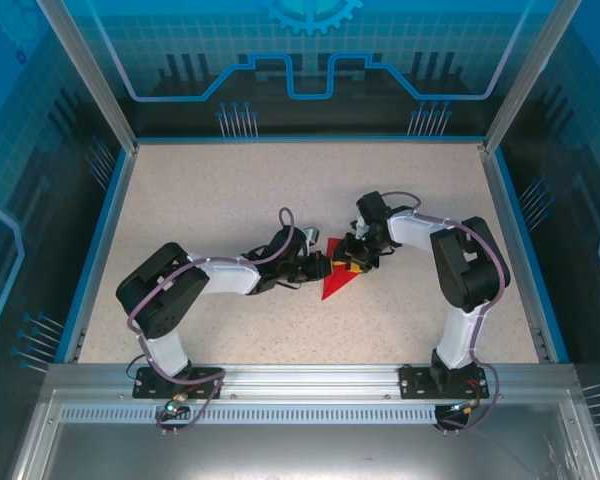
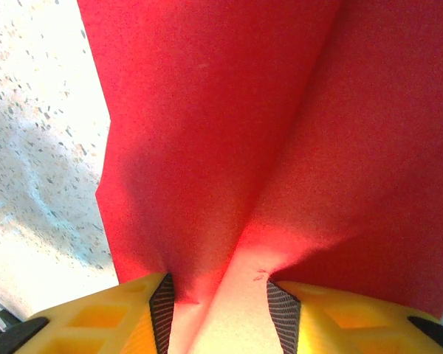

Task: Fold a paper plane with a square sheet of paper (pick it up from the middle)
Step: Fourth fold the wing at the center of the table.

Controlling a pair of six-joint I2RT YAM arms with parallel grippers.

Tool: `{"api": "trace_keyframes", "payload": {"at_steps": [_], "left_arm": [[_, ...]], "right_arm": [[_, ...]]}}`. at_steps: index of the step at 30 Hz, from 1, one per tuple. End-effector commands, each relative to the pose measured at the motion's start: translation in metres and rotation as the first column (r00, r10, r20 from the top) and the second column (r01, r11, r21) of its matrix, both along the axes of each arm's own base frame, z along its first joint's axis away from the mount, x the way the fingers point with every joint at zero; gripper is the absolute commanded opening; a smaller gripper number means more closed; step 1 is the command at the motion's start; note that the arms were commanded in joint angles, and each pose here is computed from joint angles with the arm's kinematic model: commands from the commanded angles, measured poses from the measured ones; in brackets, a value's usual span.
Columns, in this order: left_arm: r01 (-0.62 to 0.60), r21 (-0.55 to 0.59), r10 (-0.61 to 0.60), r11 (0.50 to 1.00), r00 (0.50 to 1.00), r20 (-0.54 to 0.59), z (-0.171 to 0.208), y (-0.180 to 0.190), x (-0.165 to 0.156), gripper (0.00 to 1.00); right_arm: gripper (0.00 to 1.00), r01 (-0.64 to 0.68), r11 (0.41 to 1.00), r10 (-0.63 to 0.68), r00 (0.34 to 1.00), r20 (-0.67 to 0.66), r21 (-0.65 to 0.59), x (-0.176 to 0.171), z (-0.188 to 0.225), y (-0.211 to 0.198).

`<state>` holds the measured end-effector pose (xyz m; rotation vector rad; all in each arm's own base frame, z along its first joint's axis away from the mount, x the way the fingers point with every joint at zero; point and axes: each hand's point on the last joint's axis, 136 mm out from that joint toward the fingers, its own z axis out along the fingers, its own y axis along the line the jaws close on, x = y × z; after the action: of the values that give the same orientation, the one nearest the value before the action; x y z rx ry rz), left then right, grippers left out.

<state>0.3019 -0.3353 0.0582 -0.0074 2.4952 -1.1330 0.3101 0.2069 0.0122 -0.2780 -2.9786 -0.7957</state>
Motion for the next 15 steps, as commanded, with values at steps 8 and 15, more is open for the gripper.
{"api": "trace_keyframes", "payload": {"at_steps": [8,15], "left_arm": [[-0.009,0.007,0.010,1.000,0.999,-0.043,-0.015,-0.003,0.006,0.07],[-0.012,0.034,0.014,0.999,0.999,-0.051,-0.021,-0.001,0.006,0.07]], "right_arm": [[0.45,-0.050,0.968,0.013,0.989,-0.150,-0.247,-0.041,-0.064,-0.042],[0.44,-0.051,0.962,0.010,0.988,-0.154,-0.267,-0.041,-0.065,-0.045]]}}
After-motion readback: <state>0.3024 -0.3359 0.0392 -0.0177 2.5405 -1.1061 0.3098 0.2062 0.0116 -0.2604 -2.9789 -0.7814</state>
